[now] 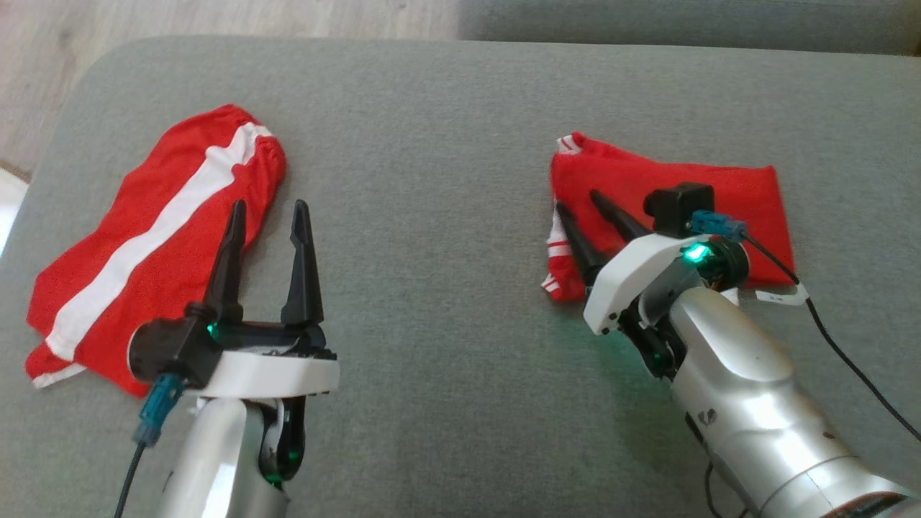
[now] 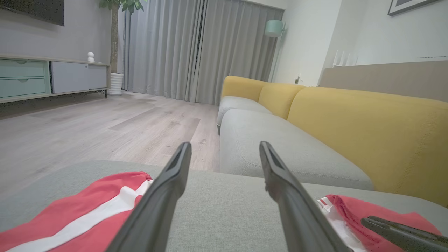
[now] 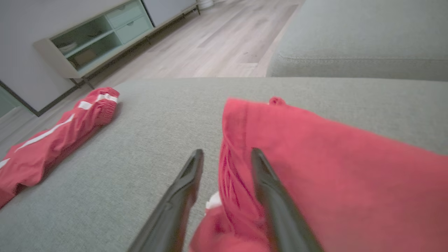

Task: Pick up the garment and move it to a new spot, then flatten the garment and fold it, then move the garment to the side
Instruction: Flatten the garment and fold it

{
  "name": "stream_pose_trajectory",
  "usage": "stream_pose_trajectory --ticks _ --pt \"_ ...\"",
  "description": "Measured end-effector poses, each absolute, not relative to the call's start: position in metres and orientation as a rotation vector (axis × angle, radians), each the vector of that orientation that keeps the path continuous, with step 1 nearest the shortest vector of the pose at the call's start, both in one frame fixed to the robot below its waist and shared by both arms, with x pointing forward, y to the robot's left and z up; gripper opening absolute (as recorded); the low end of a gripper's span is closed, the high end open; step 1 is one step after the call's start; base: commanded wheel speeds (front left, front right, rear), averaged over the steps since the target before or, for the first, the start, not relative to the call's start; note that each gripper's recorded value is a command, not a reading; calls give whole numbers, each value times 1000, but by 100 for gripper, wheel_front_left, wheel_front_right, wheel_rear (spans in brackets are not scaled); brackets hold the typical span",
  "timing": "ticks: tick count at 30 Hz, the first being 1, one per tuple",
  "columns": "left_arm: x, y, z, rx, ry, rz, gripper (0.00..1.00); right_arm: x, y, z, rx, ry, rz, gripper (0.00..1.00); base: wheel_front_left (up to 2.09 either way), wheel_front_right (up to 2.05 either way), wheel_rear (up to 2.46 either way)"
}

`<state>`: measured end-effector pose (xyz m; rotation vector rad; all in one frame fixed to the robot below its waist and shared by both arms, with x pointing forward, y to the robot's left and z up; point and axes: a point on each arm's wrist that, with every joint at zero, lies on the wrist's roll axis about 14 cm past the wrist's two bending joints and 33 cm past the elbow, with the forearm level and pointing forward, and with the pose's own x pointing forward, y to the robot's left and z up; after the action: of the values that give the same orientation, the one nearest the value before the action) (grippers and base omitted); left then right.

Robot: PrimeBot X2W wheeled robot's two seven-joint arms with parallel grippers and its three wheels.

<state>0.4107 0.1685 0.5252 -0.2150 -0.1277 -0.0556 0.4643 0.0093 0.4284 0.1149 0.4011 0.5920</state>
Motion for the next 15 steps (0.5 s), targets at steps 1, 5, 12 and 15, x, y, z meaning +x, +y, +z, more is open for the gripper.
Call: stream_pose_trajectory --ticks 1,5,12,15 --pt "411 167 526 -216 -129 -61 100 465 8 431 120 391 588 100 0 0 0" --pt "414 157 529 -223 -138 -87 100 473 -10 447 118 325 539 100 0 0 0" --pt "415 135 531 -240 -141 -142 100 509 -74 514 15 77 387 100 0 0 0" --pt "417 125 534 -244 -146 -171 100 510 -113 531 -35 11 315 100 0 0 0"
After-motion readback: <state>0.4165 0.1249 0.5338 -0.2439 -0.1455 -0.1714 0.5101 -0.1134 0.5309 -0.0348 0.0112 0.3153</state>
